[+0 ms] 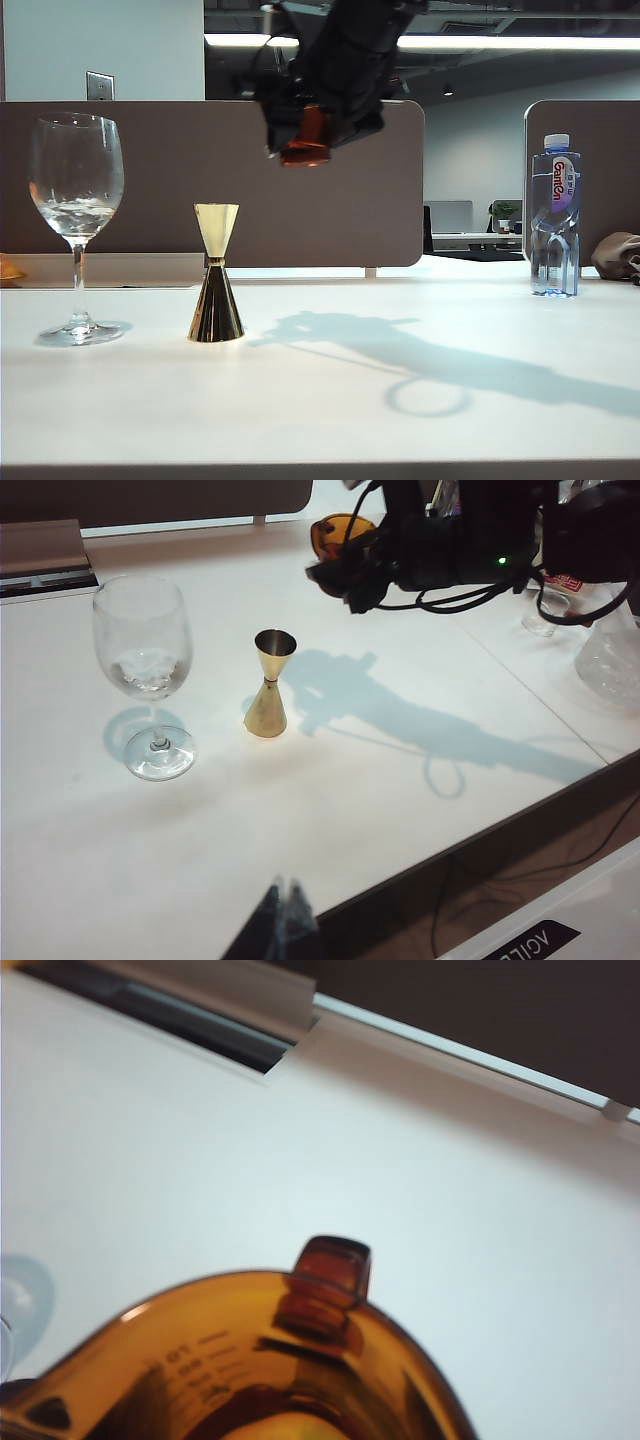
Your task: Pick up the small amber measuring cup and pour the water in it into the jigger, then pick up the jigger and pour the water in it into the wine glass.
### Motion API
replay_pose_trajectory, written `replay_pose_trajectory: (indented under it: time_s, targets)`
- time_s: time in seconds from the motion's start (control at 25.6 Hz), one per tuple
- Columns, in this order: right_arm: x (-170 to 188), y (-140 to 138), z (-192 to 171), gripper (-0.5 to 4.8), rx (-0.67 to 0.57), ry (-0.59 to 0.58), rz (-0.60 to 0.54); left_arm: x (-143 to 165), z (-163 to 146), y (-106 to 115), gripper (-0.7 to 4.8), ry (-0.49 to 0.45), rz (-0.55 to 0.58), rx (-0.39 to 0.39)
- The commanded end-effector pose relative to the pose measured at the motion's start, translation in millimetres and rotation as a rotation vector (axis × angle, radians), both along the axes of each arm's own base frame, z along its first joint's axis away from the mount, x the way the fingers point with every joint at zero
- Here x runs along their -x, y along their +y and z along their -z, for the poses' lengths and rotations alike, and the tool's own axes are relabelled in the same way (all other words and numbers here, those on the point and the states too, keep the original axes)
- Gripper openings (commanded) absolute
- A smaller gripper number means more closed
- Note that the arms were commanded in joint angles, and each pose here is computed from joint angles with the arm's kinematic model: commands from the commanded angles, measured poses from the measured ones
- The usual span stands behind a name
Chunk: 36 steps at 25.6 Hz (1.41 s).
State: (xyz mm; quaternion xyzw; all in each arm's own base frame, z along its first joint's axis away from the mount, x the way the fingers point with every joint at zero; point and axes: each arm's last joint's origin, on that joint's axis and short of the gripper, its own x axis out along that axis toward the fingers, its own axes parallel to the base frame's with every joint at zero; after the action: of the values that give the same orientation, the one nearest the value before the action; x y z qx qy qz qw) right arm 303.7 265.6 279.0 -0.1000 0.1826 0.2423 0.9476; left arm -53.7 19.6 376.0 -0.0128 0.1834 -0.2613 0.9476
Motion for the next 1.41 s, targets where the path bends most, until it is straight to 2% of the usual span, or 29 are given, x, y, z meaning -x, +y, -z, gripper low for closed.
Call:
replay_pose_trajectory:
  time_s: [0.04,0.39,0.62,1.41]
  targets:
    - [-0.4,3.8,-0.8,0.39,0.026,-0.037,-0.018,0.0,-1.0,0.0,-0.02,-0.006,0.0,0.003]
    - [-2.1,6.7,-0.2,0.39,0.008,-0.059,-0.038,-0.1,-0.9,-0.1,-0.02,-0.006,0.0,0.003]
    - [-1.2,7.4,0.7,0.4,0.07,-0.082,-0.068,0.0,-1.0,0.0,-0.02,-0.006,0.0,0.003]
    - [-2.3,8.7,-2.6,0.39,0.058,-0.118,-0.101,0.0,-1.0,0.0,-0.02,-0.006,0.0,0.003]
